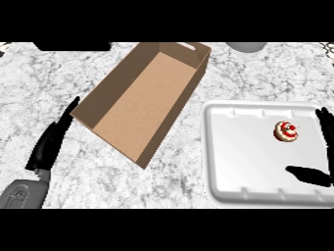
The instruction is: Pick the cupcake from the tray and place it in the cardboard box
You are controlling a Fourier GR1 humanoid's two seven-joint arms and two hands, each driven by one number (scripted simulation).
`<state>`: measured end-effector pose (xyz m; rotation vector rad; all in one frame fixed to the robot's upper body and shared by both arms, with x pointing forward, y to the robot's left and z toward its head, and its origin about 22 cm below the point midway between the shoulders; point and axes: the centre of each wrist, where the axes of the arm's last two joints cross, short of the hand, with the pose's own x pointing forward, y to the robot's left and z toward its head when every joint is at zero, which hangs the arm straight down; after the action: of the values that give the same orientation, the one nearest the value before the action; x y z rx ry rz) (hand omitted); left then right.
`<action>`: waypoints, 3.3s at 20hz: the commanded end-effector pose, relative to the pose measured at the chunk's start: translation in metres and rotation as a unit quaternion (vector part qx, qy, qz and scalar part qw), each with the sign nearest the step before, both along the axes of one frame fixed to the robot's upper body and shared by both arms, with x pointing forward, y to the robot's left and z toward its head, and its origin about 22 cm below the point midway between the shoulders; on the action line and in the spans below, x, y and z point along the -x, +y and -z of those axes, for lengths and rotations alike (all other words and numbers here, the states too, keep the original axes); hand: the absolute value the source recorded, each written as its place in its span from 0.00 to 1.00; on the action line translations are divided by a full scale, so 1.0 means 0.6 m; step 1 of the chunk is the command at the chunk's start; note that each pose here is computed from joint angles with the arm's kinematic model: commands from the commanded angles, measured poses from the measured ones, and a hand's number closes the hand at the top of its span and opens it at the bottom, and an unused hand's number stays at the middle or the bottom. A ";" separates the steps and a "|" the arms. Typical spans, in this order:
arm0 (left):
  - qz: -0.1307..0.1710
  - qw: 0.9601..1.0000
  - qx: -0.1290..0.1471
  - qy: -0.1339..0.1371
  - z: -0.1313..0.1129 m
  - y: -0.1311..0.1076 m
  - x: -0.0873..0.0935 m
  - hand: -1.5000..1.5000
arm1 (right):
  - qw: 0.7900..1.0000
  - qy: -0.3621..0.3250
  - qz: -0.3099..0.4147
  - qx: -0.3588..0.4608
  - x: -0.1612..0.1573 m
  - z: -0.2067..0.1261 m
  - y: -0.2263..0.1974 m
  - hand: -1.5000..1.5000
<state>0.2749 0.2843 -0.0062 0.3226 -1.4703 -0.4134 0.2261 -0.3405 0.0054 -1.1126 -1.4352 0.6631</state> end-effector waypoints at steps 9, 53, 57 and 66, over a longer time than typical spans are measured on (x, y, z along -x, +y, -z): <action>-0.003 1.000 -0.003 -0.007 -0.013 0.017 -0.027 0.50 | 0.999 0.028 -0.031 -0.015 -0.064 0.016 0.032 0.00; 0.089 0.996 -0.009 -0.013 -0.018 -0.067 -0.029 0.50 | 0.992 -0.011 0.057 0.114 -0.189 -0.063 0.323 1.00; 0.099 0.995 -0.005 -0.012 -0.021 -0.083 -0.036 0.50 | 0.983 -0.022 0.119 0.141 -0.220 -0.129 0.370 1.00; 0.101 0.995 -0.005 0.000 -0.016 -0.090 -0.044 0.50 | 0.944 -0.035 0.285 0.162 -0.250 -0.294 0.486 1.00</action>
<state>0.2986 0.2355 0.0041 0.1891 -1.5106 -0.5785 0.3744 -0.0793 0.1422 -1.6391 -1.0941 0.5670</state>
